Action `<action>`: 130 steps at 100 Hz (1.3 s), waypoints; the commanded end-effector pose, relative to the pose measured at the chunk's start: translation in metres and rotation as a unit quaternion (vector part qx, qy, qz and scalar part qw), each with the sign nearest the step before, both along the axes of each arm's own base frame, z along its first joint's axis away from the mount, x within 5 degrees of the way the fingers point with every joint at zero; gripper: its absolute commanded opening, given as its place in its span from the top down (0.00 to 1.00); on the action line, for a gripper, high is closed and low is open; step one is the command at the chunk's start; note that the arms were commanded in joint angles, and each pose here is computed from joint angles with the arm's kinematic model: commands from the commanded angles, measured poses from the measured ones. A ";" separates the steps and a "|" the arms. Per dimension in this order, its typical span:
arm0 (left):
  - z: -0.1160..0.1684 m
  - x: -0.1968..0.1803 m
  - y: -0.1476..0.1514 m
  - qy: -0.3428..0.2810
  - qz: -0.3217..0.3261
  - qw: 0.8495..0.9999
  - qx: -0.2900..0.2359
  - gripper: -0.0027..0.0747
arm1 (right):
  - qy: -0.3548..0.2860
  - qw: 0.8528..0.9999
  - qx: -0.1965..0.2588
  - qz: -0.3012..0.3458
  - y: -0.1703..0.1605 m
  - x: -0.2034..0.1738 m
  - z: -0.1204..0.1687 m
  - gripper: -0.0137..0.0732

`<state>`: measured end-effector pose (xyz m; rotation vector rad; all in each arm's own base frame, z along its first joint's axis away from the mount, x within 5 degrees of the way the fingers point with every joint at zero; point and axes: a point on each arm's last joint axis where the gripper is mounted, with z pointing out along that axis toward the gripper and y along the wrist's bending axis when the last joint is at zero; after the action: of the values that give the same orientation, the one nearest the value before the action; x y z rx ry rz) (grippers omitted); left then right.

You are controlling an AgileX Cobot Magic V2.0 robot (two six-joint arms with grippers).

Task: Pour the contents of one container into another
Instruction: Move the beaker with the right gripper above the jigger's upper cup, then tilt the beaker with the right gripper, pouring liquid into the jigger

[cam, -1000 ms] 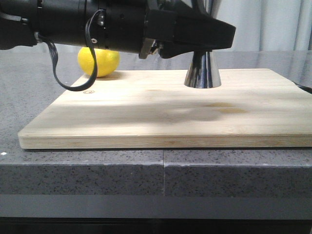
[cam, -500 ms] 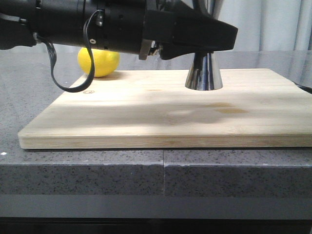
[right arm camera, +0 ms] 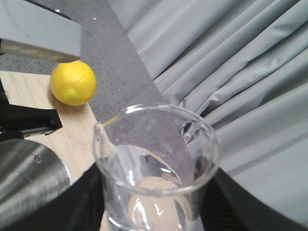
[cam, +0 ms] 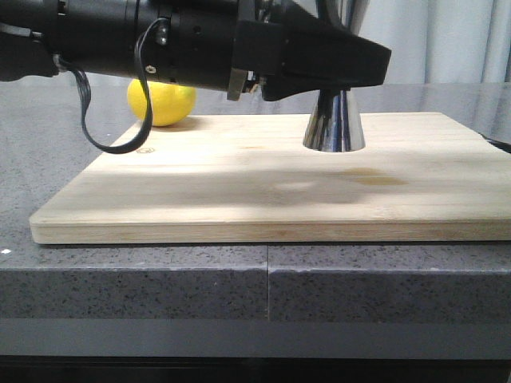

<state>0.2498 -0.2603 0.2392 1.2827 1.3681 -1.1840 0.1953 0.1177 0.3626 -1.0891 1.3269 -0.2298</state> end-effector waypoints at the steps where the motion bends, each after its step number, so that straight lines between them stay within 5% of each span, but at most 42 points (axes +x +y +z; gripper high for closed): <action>1: 0.033 -0.005 0.002 -0.016 -0.013 0.998 -0.060 0.99 | -0.061 0.998 0.010 0.029 0.002 -0.007 0.024 0.51; 130: 0.033 -0.005 0.002 -0.016 -0.013 0.998 -0.060 0.99 | -0.131 0.984 -0.107 0.048 0.003 -0.008 0.023 0.51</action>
<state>0.2493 -0.2603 0.2395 1.2848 1.3630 -1.1908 0.1945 0.1194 0.3645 -1.2794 1.1349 -0.4354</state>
